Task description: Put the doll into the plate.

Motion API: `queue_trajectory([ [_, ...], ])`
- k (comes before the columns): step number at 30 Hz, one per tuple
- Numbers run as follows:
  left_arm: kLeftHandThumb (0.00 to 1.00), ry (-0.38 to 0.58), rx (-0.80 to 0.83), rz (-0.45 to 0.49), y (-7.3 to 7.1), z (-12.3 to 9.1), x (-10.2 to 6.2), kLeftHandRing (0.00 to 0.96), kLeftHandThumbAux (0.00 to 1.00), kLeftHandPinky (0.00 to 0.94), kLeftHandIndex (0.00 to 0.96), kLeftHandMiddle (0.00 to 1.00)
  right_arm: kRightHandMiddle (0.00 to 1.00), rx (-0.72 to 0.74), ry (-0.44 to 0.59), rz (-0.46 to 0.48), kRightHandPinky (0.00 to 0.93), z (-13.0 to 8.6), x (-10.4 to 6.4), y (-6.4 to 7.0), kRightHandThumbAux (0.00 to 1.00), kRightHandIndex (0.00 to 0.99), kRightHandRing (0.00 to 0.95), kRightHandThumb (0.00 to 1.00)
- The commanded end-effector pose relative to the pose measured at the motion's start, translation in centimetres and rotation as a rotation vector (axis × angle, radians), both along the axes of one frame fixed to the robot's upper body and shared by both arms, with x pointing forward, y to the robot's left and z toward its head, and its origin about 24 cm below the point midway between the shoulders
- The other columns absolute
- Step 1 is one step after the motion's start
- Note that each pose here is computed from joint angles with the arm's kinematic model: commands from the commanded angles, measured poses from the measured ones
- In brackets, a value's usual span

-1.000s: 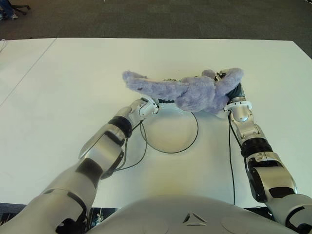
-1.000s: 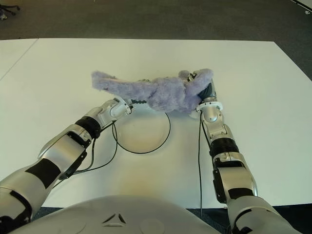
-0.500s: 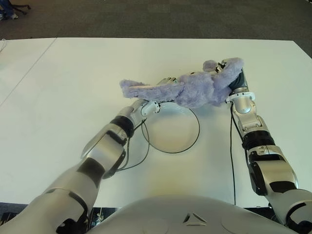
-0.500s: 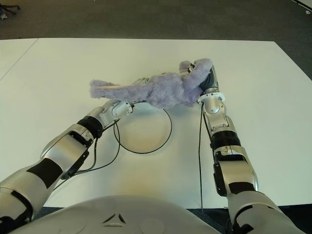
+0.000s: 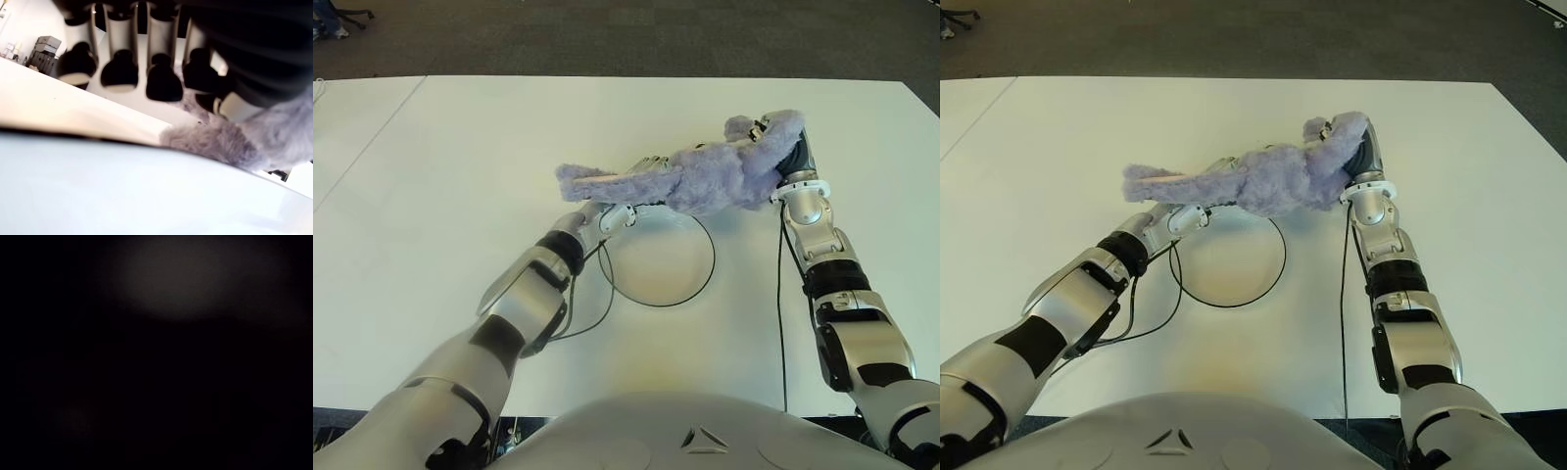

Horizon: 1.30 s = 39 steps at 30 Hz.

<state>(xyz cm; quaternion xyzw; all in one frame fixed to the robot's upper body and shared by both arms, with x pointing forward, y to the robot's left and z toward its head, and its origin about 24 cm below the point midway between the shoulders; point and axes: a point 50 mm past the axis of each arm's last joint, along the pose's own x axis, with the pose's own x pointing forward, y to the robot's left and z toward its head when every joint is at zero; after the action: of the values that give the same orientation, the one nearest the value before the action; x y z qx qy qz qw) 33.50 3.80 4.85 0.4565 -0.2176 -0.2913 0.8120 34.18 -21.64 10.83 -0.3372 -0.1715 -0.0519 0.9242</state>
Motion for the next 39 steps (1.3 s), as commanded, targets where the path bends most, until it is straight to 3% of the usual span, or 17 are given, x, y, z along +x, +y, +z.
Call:
queue_trajectory([
  [1,0.603,0.001,0.060,0.006,0.4,-0.4,0.1,0.848,0.593,0.872,0.704,0.838,0.837,-0.009,-0.041,-0.004,0.854,1.4,0.6,0.3,0.678,0.700,0.840,0.728],
  [7,0.505,-0.003,0.061,0.039,1.2,-0.4,0.4,0.819,0.594,0.790,0.683,0.814,0.838,0.001,-0.081,0.012,0.852,2.2,0.5,0.6,0.676,0.701,0.841,0.727],
  [13,0.541,-0.001,0.012,0.113,2.7,0.0,1.0,0.774,0.620,0.715,0.681,0.788,0.842,0.014,-0.148,0.048,0.857,3.8,0.1,2.0,0.676,0.707,0.845,0.724],
  [19,0.592,-0.018,-0.045,0.213,4.5,1.1,2.2,0.787,0.649,0.755,0.690,0.798,0.858,-0.003,-0.224,0.083,0.881,5.4,0.0,2.9,0.680,0.728,0.865,0.715],
  [21,0.584,-0.029,-0.038,0.226,4.9,1.4,2.5,0.808,0.641,0.803,0.705,0.816,0.859,-0.002,-0.238,0.091,0.876,5.7,0.0,3.0,0.681,0.730,0.864,0.713],
  [24,0.557,-0.039,-0.029,0.242,5.3,1.6,2.7,0.811,0.622,0.795,0.706,0.820,0.858,0.002,-0.256,0.100,0.872,6.2,0.0,3.0,0.682,0.730,0.863,0.713],
  [25,0.555,-0.039,-0.022,0.257,6.1,1.8,2.9,0.812,0.621,0.794,0.706,0.820,0.858,0.008,-0.267,0.105,0.872,6.5,0.0,3.0,0.682,0.730,0.863,0.713],
  [28,0.505,-0.037,-0.008,0.295,8.0,2.2,3.3,0.754,0.560,0.679,0.528,0.760,0.857,0.018,-0.288,0.113,0.875,7.1,0.0,2.9,0.680,0.729,0.865,0.726],
  [29,0.503,-0.038,-0.005,0.309,8.5,2.3,3.4,0.749,0.557,0.670,0.513,0.755,0.857,0.020,-0.295,0.114,0.875,7.2,0.0,2.9,0.679,0.729,0.865,0.727],
  [30,0.647,-0.038,-0.003,0.319,8.9,2.4,3.5,0.701,0.659,0.605,0.448,0.721,0.857,0.021,-0.299,0.116,0.875,7.3,0.0,2.9,0.679,0.729,0.865,0.726],
  [35,0.683,-0.074,0.030,0.412,10.9,2.6,3.9,0.557,0.702,0.482,0.411,0.577,0.854,0.029,-0.322,0.123,0.871,7.6,-0.1,3.0,0.678,0.733,0.864,0.722],
  [36,0.679,-0.077,0.036,0.428,11.3,2.6,3.9,0.480,0.706,0.420,0.405,0.486,0.855,0.032,-0.322,0.125,0.871,7.6,-0.1,3.0,0.677,0.735,0.864,0.737],
  [37,0.678,-0.079,0.042,0.445,11.7,2.5,3.9,0.460,0.707,0.404,0.404,0.462,0.855,0.034,-0.322,0.127,0.871,7.6,-0.1,3.1,0.677,0.735,0.864,0.742],
  [39,0.382,-0.082,0.054,0.471,12.4,2.5,3.9,0.411,0.545,0.357,0.221,0.411,0.856,0.035,-0.321,0.127,0.873,7.6,-0.2,3.1,0.676,0.736,0.864,0.750],
])
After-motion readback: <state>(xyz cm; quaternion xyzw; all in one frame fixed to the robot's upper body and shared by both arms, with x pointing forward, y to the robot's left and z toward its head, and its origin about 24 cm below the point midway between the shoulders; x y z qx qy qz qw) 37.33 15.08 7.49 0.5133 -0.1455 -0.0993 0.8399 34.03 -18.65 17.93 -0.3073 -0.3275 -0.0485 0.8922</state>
